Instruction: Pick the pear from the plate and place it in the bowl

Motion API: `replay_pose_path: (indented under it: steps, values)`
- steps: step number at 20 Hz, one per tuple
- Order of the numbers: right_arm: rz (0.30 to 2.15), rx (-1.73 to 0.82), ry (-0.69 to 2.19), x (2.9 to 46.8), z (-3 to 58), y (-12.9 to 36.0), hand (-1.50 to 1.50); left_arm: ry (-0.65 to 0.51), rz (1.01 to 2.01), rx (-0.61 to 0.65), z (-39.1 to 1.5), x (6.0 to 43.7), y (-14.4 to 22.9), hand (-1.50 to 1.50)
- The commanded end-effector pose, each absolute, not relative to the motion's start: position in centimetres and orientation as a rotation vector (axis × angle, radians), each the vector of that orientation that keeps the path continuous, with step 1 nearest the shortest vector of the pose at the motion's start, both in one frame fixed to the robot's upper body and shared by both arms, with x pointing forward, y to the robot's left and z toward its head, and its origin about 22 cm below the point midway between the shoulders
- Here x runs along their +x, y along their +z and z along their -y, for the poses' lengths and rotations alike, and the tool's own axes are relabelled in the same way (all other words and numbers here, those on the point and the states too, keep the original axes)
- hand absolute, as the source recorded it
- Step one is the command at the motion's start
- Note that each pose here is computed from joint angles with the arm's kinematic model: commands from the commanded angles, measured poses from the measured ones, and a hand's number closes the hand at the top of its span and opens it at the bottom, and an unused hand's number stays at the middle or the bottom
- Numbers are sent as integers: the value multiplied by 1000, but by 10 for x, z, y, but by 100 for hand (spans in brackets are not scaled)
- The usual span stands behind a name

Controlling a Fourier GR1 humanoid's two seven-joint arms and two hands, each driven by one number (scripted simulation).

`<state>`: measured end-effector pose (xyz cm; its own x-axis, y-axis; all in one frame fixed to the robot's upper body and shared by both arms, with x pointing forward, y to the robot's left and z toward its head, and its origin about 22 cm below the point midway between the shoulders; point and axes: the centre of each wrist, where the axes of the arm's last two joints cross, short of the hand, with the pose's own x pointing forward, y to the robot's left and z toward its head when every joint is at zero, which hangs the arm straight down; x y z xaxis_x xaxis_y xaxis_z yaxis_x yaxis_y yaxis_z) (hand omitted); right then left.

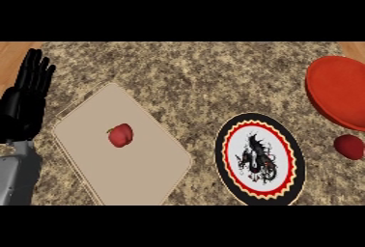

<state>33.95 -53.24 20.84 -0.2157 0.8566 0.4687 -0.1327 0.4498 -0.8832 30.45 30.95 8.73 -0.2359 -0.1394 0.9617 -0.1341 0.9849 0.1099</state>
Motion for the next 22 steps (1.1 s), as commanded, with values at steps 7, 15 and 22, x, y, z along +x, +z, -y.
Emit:
replay_pose_path:
  steps: [7,15,22]
  values:
    - [1402,-636,1048,372,486,143,150,-1,1805,214,-322,306,80,0]
    - [1410,-421,824,375,467,101,-150,-5,1802,180,-305,314,88,0]
    - [1650,-409,508,367,477,99,-150,1,1821,180,-312,308,86,0]
